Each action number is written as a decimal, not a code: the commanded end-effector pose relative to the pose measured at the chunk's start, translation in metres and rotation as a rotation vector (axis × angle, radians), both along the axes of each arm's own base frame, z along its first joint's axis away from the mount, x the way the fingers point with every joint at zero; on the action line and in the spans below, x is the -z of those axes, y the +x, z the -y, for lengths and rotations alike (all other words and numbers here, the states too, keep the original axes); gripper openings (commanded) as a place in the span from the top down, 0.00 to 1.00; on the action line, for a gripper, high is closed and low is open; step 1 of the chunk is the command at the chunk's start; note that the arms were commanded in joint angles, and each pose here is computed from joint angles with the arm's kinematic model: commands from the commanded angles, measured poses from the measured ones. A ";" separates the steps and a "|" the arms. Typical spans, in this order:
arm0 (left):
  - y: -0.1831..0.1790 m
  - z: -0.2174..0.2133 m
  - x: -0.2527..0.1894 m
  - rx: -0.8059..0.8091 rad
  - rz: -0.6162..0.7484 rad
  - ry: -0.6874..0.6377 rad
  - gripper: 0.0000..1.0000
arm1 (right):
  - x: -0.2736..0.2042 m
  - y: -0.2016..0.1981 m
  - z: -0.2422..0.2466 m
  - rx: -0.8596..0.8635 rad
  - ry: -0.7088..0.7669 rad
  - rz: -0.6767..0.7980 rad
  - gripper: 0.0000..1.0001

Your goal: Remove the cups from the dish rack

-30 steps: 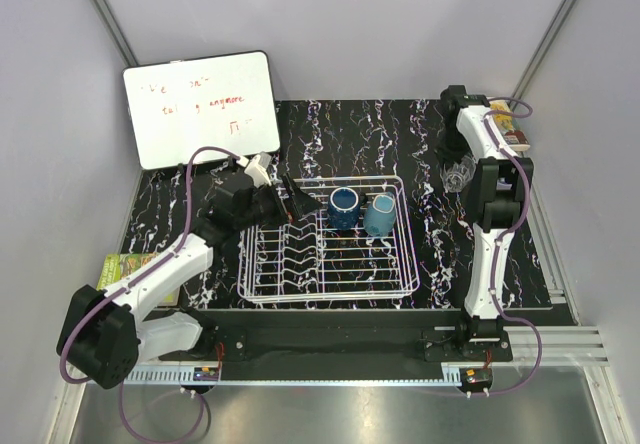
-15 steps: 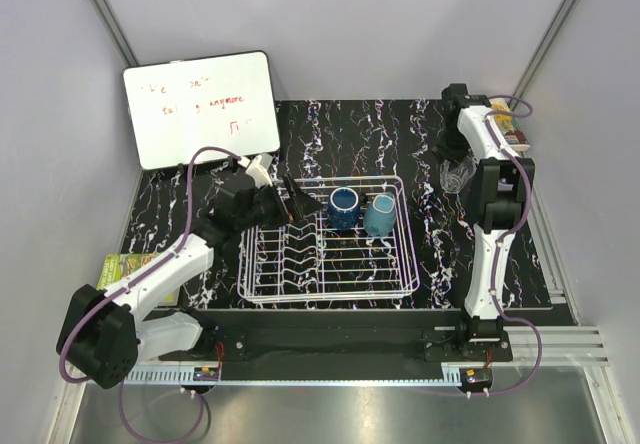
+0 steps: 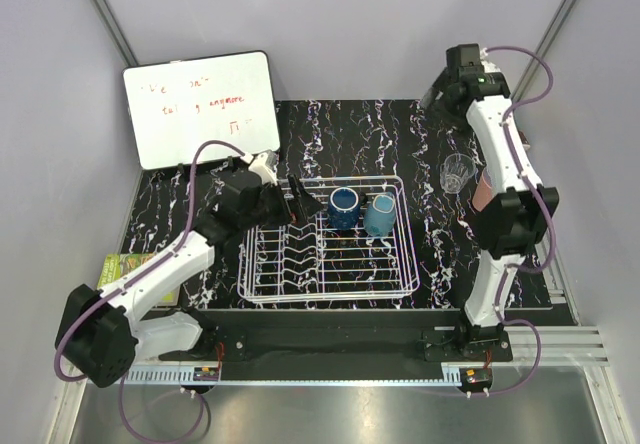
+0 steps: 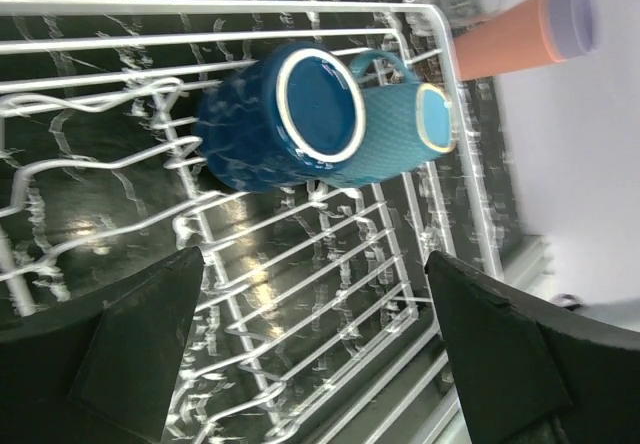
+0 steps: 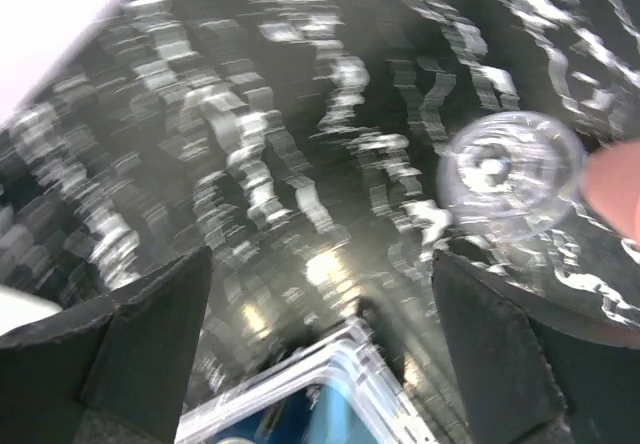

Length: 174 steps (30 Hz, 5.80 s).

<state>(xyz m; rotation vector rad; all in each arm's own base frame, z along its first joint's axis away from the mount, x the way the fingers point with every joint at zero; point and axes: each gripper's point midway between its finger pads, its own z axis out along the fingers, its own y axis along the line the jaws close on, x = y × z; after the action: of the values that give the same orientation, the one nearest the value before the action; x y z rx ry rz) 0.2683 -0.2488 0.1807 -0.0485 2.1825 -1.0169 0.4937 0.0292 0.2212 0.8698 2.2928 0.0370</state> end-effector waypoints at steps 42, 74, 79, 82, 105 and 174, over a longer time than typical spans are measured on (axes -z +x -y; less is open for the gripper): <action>0.079 0.090 0.055 -0.002 0.045 0.571 0.01 | -0.075 -0.187 -0.161 -0.626 0.170 0.481 0.00; 0.087 0.054 0.108 -0.065 -0.054 0.798 1.00 | -0.066 -0.189 -0.165 -0.624 0.198 0.466 0.00; 0.091 0.038 0.075 -0.118 0.017 0.817 1.00 | -0.072 -0.190 -0.164 -0.623 0.200 0.480 0.00; 0.093 0.035 0.039 -0.139 0.080 0.780 1.00 | -0.079 -0.191 -0.164 -0.623 0.204 0.498 0.00; 0.062 0.046 -0.141 0.035 0.314 -0.169 1.00 | -0.119 -0.206 -0.156 -0.614 0.248 0.622 0.00; 0.020 0.064 -0.156 0.430 0.257 -0.716 0.18 | -0.114 -0.237 -0.227 -0.870 0.624 0.718 1.00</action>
<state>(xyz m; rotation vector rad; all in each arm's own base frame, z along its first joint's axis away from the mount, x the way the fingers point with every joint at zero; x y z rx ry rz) 0.2793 -0.3215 0.3138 0.0877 1.5637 -2.0572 0.2608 0.2718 0.3425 0.0664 1.7680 1.4403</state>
